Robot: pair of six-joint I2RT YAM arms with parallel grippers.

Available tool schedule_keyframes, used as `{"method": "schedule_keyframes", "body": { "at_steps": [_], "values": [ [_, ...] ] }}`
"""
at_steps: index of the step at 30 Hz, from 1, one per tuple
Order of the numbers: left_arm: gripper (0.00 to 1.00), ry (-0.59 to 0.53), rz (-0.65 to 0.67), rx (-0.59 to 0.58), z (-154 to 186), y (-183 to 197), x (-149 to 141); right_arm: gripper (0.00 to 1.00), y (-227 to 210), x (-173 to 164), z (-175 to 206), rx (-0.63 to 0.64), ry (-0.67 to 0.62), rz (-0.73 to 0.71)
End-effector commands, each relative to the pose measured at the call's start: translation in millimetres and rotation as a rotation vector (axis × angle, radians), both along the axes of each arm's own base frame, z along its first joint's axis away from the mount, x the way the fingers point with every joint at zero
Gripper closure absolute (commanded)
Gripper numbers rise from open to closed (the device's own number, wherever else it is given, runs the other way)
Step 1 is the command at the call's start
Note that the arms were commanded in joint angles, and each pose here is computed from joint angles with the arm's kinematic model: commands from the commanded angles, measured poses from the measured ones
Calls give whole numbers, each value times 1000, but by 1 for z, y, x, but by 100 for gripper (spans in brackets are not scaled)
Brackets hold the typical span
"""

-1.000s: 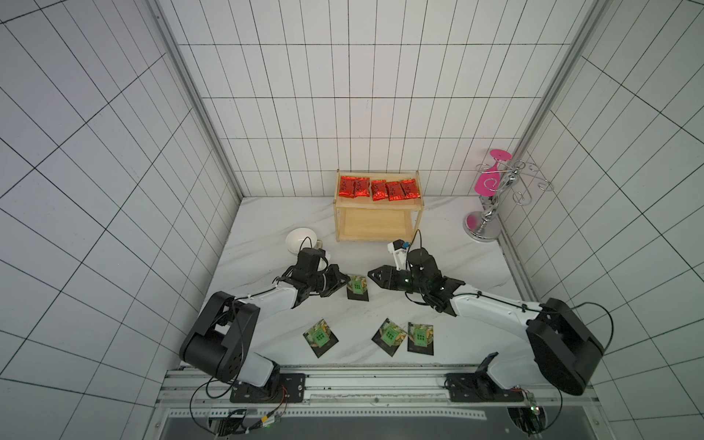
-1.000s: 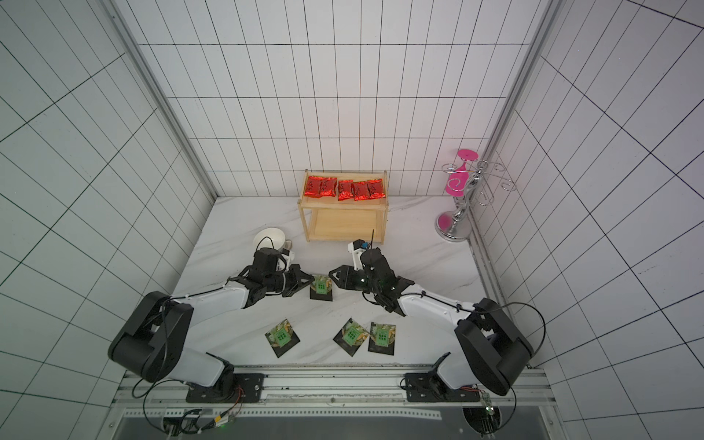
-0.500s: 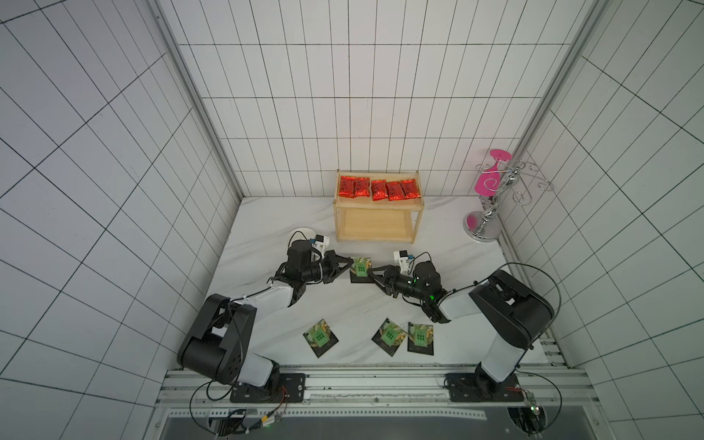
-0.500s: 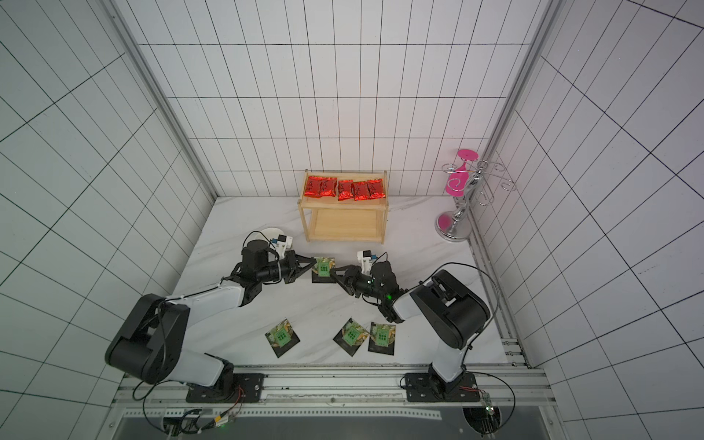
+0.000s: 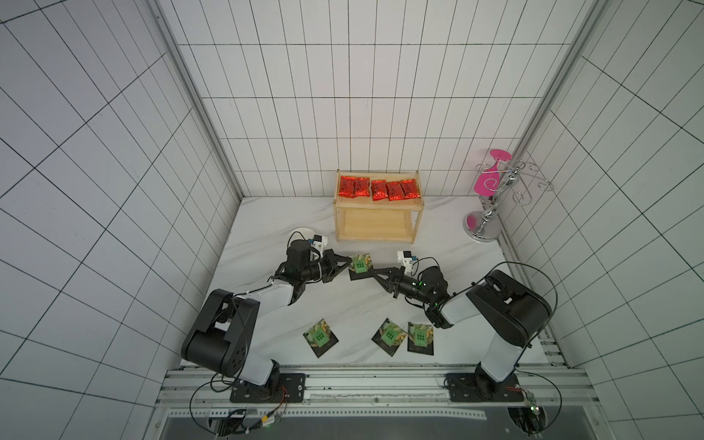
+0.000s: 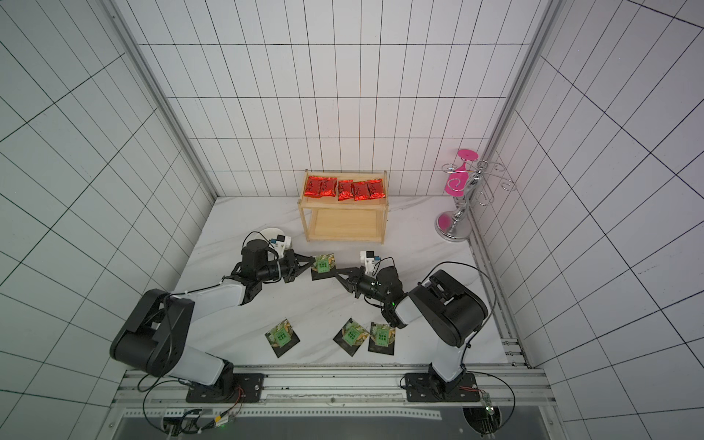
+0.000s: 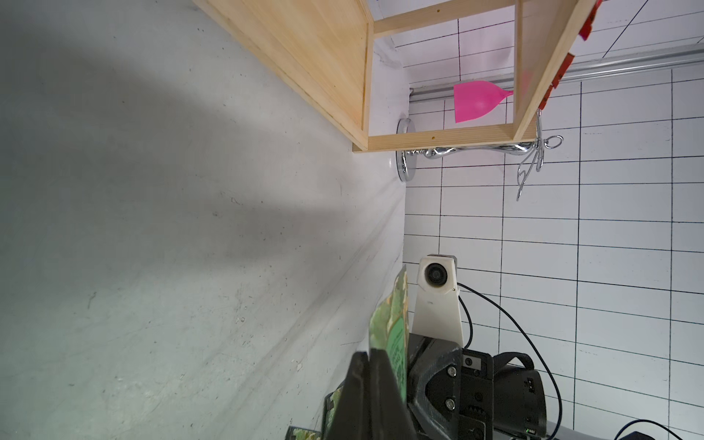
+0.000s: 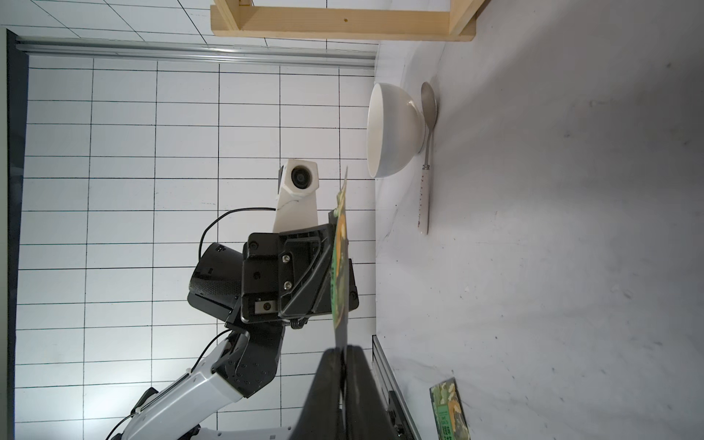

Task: Place the tea bags on the shelf by color
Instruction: Pick up the tea bag from the center of the board, then place the tea bag on the shelf.

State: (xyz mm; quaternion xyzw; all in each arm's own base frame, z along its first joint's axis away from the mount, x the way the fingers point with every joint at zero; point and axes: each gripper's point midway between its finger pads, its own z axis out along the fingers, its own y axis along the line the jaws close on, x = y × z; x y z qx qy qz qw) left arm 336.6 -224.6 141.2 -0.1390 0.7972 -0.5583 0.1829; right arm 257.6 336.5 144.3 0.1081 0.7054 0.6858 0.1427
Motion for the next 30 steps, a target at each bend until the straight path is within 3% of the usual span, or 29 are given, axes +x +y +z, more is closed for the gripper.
{"method": "schedule_keyframes", "body": {
  "at_steps": [1, 3, 8, 15, 18, 24, 30],
  "values": [
    [100, -32, 5, 0, 4, 0, 6, 96, -4, -2, 10, 23, -42, -9],
    [100, -34, 5, -2, 5, 0, 6, 100, -4, -1, 9, 19, -47, -8],
    [97, -39, 4, 29, 8, 2, 7, 100, -1, 7, 4, -26, -62, -6],
    [50, -34, 46, 65, 6, 16, 23, 100, -12, 34, 0, -124, -132, -67],
    [40, -17, 95, 72, 6, 32, 32, 100, -14, 49, 1, -181, -186, -101],
    [38, -16, 162, 160, 23, 56, 28, 100, -5, 88, 14, -201, -326, -160],
    [33, 6, 209, 278, 32, 83, 13, 100, 15, 133, 9, -168, -365, -229]
  ]
}}
